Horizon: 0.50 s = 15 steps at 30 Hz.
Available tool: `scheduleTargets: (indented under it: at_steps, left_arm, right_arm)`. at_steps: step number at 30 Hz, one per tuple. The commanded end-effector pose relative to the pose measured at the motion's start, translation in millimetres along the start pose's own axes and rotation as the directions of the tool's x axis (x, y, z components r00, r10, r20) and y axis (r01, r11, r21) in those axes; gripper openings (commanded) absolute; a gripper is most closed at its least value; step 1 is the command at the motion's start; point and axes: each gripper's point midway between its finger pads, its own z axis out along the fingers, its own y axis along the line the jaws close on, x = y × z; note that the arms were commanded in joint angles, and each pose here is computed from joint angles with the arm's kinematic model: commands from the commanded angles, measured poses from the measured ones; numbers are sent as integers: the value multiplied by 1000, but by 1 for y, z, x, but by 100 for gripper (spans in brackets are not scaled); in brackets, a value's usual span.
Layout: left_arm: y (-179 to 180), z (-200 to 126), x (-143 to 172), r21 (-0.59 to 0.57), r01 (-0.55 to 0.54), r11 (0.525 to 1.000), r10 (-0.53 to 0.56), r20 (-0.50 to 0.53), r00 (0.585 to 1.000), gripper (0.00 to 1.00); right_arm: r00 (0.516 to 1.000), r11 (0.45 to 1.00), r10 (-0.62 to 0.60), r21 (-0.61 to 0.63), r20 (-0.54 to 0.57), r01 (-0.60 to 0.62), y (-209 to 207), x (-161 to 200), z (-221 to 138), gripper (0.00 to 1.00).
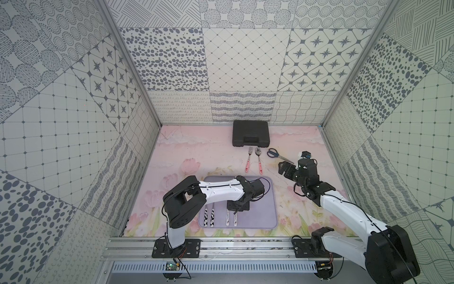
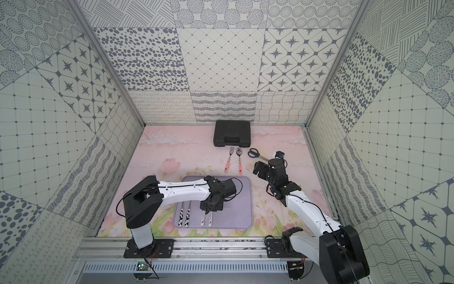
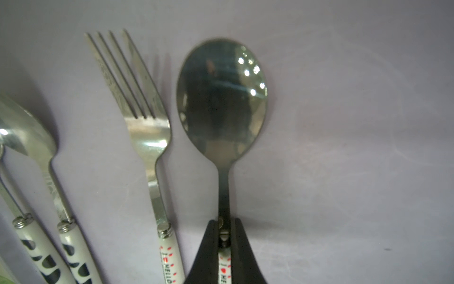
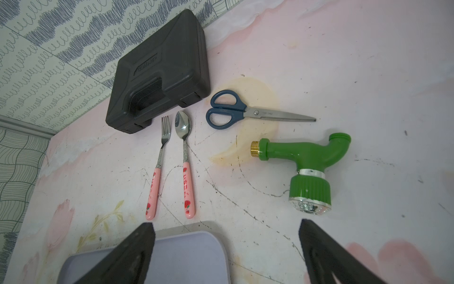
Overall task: Set the spoon and fork side by side
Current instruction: Place the spoon on the tray.
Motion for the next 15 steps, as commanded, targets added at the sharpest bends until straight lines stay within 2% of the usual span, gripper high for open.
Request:
scheduleTargets:
  at_steps: [1, 15]
  left_arm:
    - [12, -3, 12, -43, 18, 999, -20, -34, 999, 0]
    - [13, -7, 13, -54, 16, 998, -17, -23, 1000, 0]
  right_arm:
    - [1000, 1000, 5, -23, 16, -4, 4, -2, -2, 97]
    - [1000, 1000, 7, -26, 17, -6, 5, -2, -2, 97]
